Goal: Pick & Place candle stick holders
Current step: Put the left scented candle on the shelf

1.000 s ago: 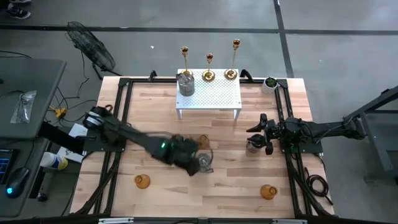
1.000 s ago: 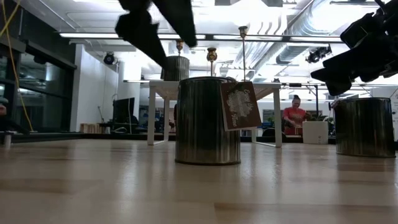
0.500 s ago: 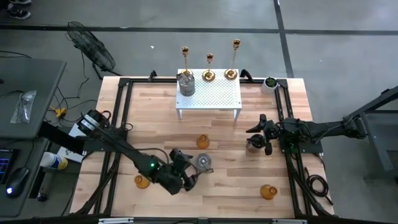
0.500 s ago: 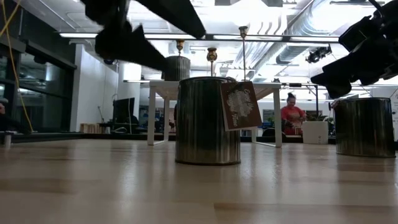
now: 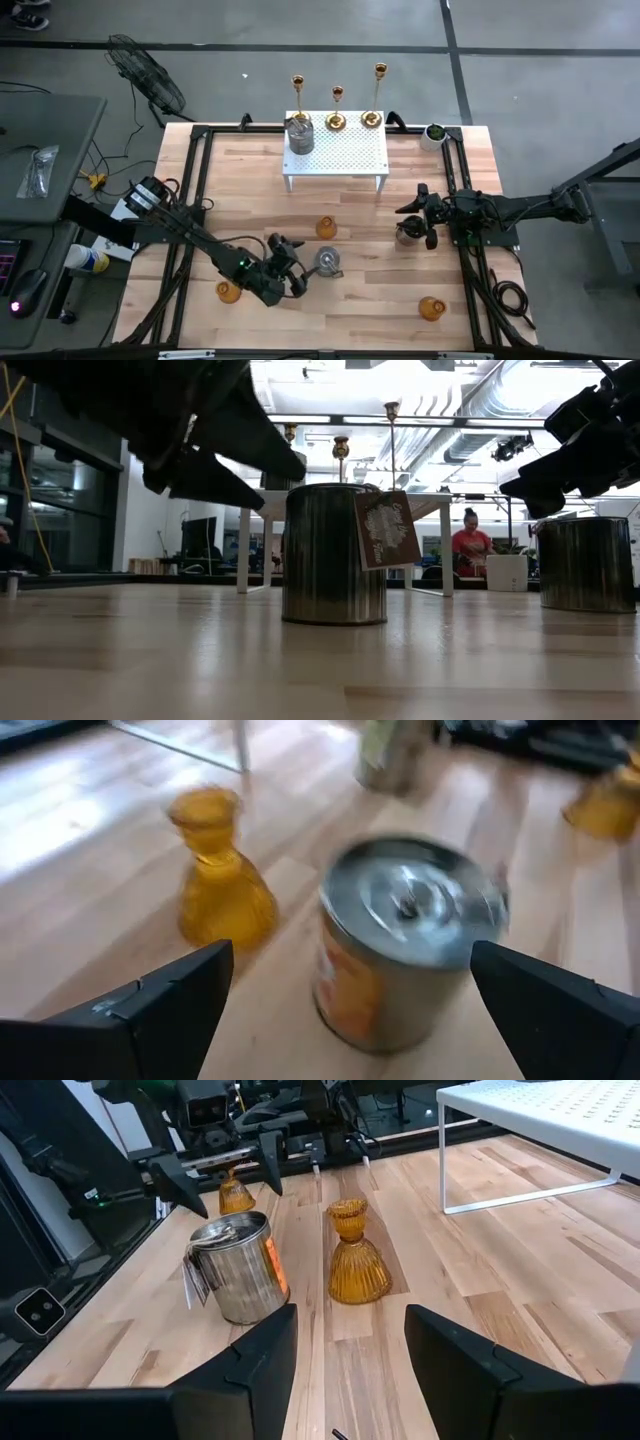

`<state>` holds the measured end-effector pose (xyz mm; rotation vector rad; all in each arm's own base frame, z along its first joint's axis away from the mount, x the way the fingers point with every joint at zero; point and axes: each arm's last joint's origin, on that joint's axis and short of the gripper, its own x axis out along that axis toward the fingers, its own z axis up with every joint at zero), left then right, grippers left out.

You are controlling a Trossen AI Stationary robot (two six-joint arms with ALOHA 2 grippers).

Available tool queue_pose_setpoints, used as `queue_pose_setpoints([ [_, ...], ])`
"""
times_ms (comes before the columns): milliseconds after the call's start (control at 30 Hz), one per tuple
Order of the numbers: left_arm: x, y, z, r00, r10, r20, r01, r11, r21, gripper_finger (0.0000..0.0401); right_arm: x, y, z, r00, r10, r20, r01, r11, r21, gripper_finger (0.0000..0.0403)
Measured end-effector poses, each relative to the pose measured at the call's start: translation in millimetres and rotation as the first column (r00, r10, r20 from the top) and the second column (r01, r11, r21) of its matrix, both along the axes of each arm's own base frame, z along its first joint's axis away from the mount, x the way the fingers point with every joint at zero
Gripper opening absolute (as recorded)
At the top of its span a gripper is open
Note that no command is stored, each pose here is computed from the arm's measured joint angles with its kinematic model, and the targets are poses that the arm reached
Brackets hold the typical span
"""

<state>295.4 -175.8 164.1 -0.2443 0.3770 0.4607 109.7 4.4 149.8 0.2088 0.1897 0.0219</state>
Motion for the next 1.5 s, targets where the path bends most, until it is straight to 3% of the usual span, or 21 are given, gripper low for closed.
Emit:
queue_pose_setpoints([
  [267, 0.2, -18.3, -30.7, 0.99, -0.135, -0.038, 0.139, 0.98, 0.139, 0.04, 0.0, 0.0, 0.0, 1.0, 0.0, 0.0, 0.0, 1.0, 0.0, 0.0179],
  [500, 4.4, -12.4, -64.3, 0.996, -0.084, 0.003, 0.082, 0.977, 0.198, 0.04, 0.3, 0.0, -0.5, 1.0, 0.0, -0.006, 0.0, 1.0, 0.0, 0.0179],
  [800, 18.9, -7.1, -89.6, 0.996, -0.071, 0.06, 0.062, 0.987, 0.147, 0.04, 0.5, 0.0, -1.0, 1.0, 0.0, -0.011, 0.0, 1.0, 0.0, 0.0179],
  [1033, 26.3, -2.5, -89.7, 0.994, -0.054, 0.098, 0.042, 0.992, 0.122, 0.04, 0.5, 0.0, -1.0, 1.0, 0.0, -0.011, 0.0, 1.0, 0.0, 0.0179],
  [1500, 51.7, 8.8, -74.9, 0.992, -0.065, 0.103, 0.046, 0.982, 0.181, 0.04, 0.5, 0.0, -0.9, 1.0, 0.0, -0.01, 0.0, 1.0, 0.0, 0.0179],
])
